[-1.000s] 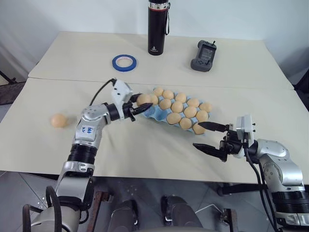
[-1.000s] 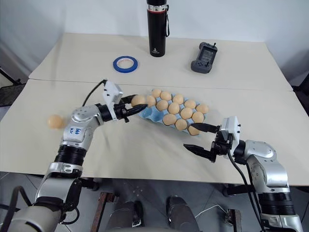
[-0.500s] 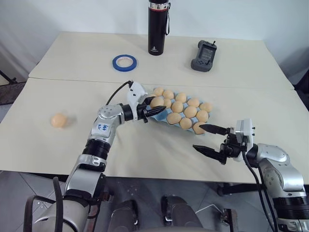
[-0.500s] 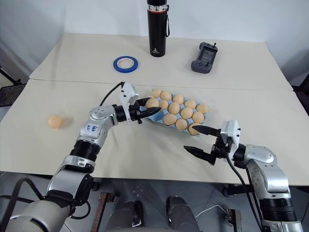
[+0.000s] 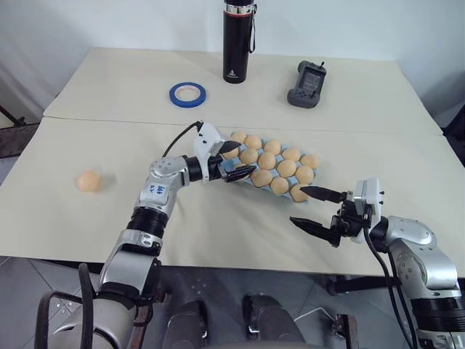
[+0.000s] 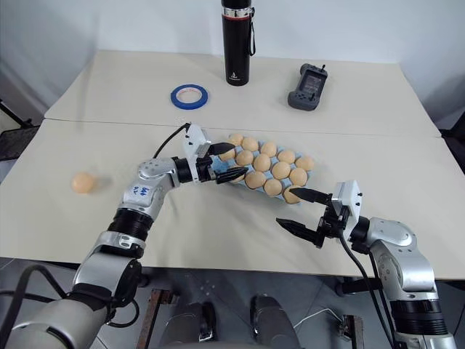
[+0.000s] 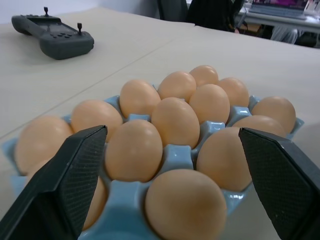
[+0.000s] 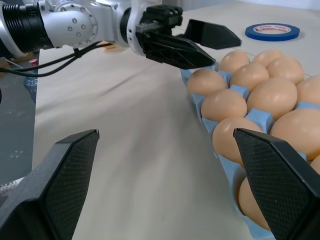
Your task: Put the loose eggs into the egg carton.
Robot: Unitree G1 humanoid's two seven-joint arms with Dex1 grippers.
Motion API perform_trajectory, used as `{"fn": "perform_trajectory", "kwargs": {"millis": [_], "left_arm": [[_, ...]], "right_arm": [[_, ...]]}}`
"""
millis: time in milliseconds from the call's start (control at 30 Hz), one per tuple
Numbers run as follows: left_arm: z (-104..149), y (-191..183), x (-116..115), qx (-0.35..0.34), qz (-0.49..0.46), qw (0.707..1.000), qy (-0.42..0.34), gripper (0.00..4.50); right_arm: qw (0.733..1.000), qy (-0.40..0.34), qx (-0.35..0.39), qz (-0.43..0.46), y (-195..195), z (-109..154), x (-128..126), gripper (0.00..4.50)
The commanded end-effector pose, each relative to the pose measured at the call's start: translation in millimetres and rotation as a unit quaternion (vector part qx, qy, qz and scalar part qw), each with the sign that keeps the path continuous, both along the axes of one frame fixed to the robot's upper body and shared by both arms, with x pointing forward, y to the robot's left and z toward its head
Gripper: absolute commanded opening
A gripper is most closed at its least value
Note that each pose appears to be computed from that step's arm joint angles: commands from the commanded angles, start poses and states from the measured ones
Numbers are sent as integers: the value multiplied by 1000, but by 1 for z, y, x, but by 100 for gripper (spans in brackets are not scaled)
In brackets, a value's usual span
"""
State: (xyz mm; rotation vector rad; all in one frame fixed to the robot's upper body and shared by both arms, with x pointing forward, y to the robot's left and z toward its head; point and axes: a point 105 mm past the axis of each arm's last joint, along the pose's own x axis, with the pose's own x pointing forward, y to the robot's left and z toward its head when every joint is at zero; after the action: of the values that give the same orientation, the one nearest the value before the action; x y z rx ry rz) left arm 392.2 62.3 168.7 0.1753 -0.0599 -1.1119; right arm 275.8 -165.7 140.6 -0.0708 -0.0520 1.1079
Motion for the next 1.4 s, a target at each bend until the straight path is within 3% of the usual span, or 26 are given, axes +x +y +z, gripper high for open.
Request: {"fn": "perform_trajectory", "kwargs": {"millis": [33, 133, 300, 467, 700, 833, 967, 1400], "left_arm": [[30, 20, -11, -25, 8, 998, -58, 448], [44, 48, -22, -55, 39, 994, -85, 448], [40, 101, -42, -25, 136, 985, -100, 448], [47, 142, -68, -41, 237, 963, -124, 448], [21, 190, -131, -45, 331, 938, -91, 448], [13, 217, -150, -45, 392, 915, -84, 448], [-2, 249, -169, -59, 491, 866, -75, 448], [-30, 281, -175, -75, 613, 786, -6, 448]], "right_arm": [[1000, -30, 6, 3, -2, 14, -2, 450], [1000, -28, 6, 9, -2, 13, -4, 450], [1000, -23, 7, 19, -2, 12, -5, 450], [999, -24, 8, 29, 1, 13, 1, 450], [999, -17, 8, 46, 2, 11, 2, 450], [998, -13, 6, 54, 2, 9, 3, 450], [998, -12, 4, 62, 3, 10, 8, 450], [998, -15, -1, 69, 2, 11, 11, 450]]}}
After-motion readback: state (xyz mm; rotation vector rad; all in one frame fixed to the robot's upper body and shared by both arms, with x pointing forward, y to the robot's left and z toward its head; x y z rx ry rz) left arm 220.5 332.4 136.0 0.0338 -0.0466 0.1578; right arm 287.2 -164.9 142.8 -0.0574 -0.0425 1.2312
